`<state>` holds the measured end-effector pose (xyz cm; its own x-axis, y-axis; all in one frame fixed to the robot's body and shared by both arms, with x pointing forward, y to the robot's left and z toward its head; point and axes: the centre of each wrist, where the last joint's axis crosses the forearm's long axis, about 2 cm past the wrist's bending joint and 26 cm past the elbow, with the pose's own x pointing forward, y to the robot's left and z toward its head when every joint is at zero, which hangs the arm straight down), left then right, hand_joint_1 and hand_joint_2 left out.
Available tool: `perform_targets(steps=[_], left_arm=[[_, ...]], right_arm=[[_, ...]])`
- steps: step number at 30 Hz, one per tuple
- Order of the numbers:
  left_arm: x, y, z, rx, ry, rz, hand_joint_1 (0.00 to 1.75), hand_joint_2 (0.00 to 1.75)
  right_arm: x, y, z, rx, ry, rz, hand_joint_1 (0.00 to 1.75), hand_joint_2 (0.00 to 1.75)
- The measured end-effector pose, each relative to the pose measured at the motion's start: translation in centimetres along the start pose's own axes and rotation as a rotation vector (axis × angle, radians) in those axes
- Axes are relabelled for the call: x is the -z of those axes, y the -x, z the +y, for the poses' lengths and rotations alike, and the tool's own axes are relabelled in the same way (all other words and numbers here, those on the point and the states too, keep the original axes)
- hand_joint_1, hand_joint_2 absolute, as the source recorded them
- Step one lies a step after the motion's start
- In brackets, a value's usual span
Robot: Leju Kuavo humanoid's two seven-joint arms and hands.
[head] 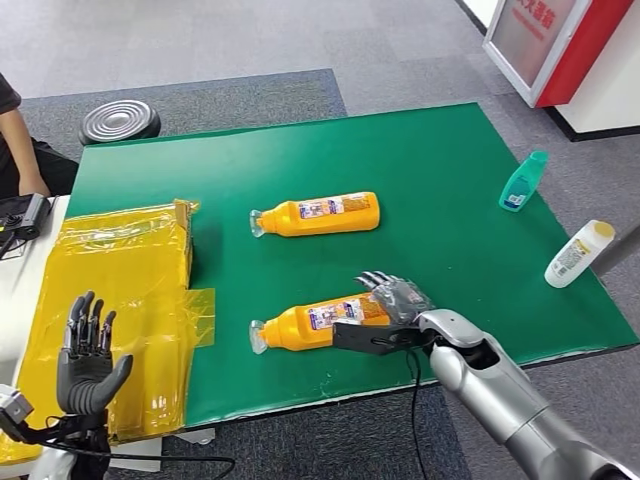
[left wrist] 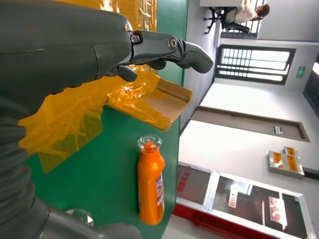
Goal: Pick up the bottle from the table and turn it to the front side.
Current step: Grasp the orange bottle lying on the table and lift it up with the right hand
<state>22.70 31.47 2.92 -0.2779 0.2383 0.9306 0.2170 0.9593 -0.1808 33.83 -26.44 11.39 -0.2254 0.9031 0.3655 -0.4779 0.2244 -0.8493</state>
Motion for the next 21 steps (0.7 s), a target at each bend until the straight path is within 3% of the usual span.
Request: perform_targets(steps=[3, 4, 7, 8, 15, 21], left_arm=[[0.4, 0.2, -0.2, -0.006, 0.009, 0.002, 0.00, 1.75], [0.5, 0.2, -0.2, -0.008, 0.011, 0.003, 0.00, 1.75], [0.8, 0.4, -0.4, -0.014, 0.017, 0.007, 0.00, 1.75], [0.9, 0.5, -0.5, -0.015, 0.019, 0.009, 0.00, 1.75], [0.9, 0.7, -0.8, -0.013, 0.016, 0.018, 0.00, 1.75], [0.0, 1.1, -1.1, -0.003, -0.004, 0.039, 0.00, 1.75]], right_arm=[[0.8, 0.1, 0.6, -0.009, -0.047, 0.018, 0.00, 1.75], [1.0, 0.1, 0.7, -0.011, -0.055, 0.022, 0.07, 1.75], [1.6, 0.1, 0.6, -0.019, -0.071, 0.030, 1.38, 1.75], [1.8, 0.1, 0.6, -0.021, -0.075, 0.032, 1.75, 1.75], [1.7, 0.5, 0.9, -0.017, -0.055, 0.019, 1.75, 1.75], [-1.2, 1.0, 2.5, 0.044, 0.015, -0.054, 1.75, 1.75]])
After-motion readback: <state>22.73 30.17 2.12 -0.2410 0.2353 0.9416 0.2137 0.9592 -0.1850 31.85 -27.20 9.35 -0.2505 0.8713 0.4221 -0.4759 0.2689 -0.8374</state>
